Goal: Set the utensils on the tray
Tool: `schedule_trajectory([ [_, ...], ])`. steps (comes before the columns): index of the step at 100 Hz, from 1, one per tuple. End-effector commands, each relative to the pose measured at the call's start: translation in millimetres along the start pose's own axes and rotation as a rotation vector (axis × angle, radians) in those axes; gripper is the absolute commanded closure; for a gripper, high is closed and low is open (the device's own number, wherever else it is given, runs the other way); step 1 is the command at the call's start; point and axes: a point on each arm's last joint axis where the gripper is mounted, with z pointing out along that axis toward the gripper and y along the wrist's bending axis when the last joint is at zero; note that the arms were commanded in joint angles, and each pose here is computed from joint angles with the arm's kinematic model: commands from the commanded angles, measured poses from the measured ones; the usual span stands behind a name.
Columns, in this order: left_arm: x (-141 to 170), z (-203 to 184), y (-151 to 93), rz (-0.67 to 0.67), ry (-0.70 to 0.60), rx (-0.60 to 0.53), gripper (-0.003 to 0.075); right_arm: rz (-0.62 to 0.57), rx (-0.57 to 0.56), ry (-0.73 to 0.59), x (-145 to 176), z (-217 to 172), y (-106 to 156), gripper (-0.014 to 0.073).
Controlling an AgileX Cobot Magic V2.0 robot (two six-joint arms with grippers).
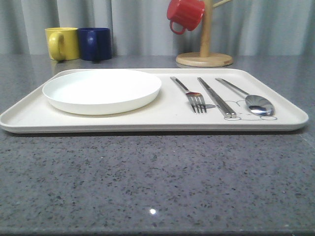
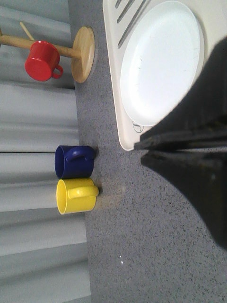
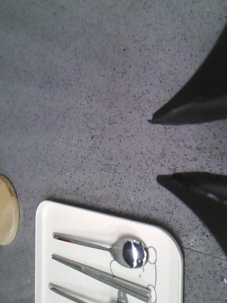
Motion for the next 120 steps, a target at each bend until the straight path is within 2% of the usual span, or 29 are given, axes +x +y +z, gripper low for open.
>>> schedule_trajectory([
  [1,-15.1,-1.6,0.7,-0.001,-0.098,-0.013,0.0739,-0.027,-0.001,-0.134,-15.1,-7.5,0.0,0.0475],
  [14,-15.1,-1.6,0.7,-0.001,-0.098,-0.013,0.0739,-0.027,-0.005,-0.152,-16.6,-7.7,0.4,0.0669],
  [91,-15.1,-1.6,0.7,-0.001,-0.098,-0.013,0.0739,-0.027,-0.004,-0.148,-15.2,-7.1,0.3,0.0664],
  [108,-15.1,-1.6,0.7,-0.001,-0.098,-0.013,0.0739,-0.031,-0.035,-0.292,-9.2,-11.4,1.5,0.0664],
  [120,-15.1,-1.6,0.7,-0.001,-0.098,-0.013,0.0739,-0.040,-0.059,-0.397,8.4,-15.0,1.5,0.0664],
])
